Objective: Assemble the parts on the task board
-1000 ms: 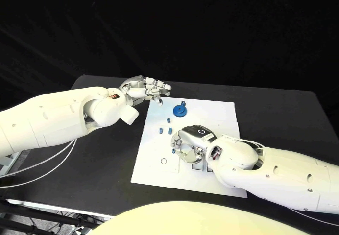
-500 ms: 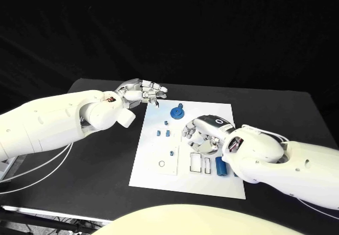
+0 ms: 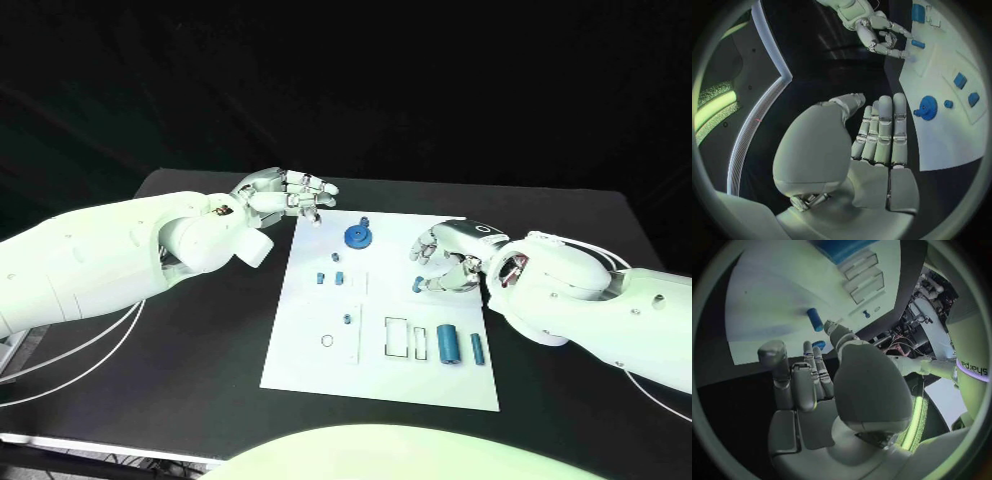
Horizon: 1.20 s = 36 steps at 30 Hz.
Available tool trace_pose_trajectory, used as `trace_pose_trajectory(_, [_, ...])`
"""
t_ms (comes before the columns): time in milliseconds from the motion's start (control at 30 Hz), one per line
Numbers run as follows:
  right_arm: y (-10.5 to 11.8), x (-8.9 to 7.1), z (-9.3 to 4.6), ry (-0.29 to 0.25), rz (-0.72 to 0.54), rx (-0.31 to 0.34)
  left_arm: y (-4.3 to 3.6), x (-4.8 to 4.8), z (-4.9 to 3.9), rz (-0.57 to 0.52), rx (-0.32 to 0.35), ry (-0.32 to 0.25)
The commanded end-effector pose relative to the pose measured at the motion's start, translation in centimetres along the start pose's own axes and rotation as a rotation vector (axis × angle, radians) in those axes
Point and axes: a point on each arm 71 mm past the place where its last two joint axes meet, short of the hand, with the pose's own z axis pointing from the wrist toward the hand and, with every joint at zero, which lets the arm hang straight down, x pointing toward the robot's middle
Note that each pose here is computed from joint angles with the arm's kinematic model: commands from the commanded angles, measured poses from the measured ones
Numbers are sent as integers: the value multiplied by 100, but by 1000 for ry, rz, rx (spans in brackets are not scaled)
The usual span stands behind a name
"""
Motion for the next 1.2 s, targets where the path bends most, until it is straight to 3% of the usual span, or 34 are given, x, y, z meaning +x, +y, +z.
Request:
trace_pose_trajectory(33, [-8, 46, 14, 58, -18, -8, -14, 25, 10, -2, 8, 20])
trace_pose_trajectory(433, [-8, 111, 46, 93, -22, -15, -10, 24, 14, -2, 5, 22])
trace_pose_trajectory(1200, [29, 207, 93, 84, -5, -13, -6, 21, 12, -1, 0, 23])
